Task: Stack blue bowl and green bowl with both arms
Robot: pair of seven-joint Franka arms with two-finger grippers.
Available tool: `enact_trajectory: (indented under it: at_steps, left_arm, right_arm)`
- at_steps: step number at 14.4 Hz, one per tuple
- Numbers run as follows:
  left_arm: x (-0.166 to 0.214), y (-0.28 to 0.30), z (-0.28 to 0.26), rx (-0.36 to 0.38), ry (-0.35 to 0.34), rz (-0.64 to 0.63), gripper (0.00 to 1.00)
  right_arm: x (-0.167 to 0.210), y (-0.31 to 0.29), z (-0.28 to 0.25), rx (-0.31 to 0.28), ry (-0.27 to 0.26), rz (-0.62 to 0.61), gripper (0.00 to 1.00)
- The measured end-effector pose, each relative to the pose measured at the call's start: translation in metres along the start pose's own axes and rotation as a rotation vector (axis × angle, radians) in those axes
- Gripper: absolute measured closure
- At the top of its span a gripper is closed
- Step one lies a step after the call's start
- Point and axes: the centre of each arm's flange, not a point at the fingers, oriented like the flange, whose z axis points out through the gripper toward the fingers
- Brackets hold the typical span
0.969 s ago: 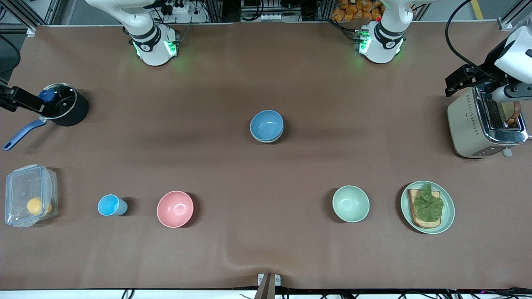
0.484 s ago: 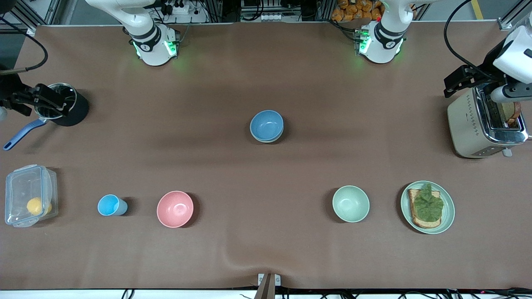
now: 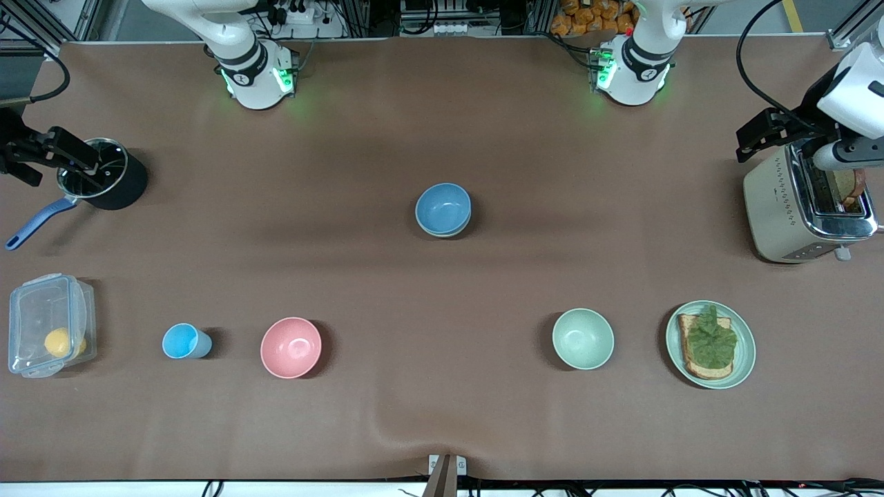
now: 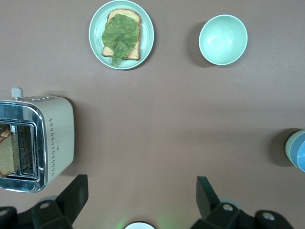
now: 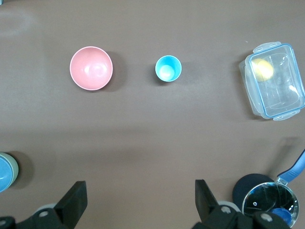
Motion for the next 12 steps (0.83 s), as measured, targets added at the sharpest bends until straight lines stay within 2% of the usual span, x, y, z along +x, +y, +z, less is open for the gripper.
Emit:
enact_trajectory:
  at_steps: [12]
  left_arm:
    - [0.0001,-0.0007,0.0,-0.021,-0.003,-0.004,0.0]
  right_arm:
    - [0.001,0.0021,-0.005,-0.008,0.016,0.002,0.0]
